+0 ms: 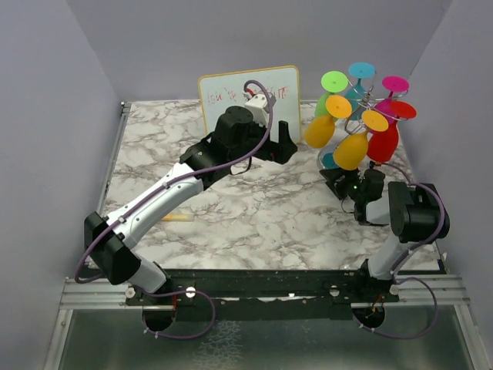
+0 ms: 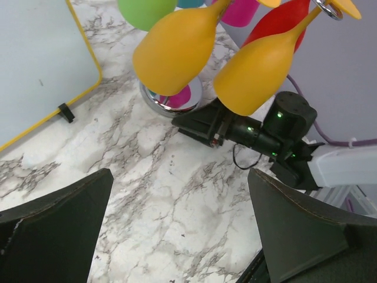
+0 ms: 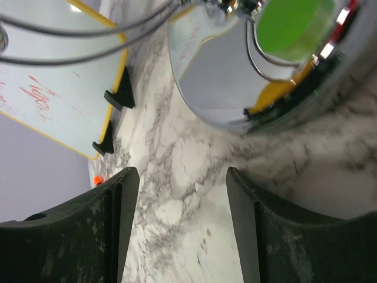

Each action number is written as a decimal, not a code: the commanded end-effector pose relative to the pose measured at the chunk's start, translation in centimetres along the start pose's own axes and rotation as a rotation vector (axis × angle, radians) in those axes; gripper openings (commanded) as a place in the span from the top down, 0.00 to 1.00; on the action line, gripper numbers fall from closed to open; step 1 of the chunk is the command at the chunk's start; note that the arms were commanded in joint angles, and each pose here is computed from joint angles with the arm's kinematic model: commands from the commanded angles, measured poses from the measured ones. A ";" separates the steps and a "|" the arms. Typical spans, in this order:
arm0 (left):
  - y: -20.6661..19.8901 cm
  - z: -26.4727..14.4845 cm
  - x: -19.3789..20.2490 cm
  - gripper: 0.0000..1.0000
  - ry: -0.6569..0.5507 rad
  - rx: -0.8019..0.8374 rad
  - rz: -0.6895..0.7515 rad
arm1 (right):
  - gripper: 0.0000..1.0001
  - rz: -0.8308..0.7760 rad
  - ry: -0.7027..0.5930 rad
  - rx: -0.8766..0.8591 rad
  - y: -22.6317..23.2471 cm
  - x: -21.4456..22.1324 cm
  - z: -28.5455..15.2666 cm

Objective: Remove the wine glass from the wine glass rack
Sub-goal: Adjust the wine rack at the center of the board, then pick up the wine glass from the wine rack.

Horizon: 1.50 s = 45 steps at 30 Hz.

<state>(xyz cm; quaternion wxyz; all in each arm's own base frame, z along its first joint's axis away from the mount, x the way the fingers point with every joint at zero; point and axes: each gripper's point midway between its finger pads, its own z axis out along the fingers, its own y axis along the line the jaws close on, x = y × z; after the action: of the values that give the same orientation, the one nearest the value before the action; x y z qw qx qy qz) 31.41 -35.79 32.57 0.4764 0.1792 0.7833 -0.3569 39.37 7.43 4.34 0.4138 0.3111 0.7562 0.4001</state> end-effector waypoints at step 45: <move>8.2 -6.1 -1.3 0.01 -0.163 -0.213 -0.072 | 0.20 -0.303 -0.263 0.425 10.7 -5.5 -24.2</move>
<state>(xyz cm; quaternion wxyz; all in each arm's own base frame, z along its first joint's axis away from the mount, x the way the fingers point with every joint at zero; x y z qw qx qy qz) 33.01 -26.13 31.08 0.5168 0.0739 0.7971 -0.3035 23.42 0.94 22.51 0.4815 0.3360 0.7929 0.1634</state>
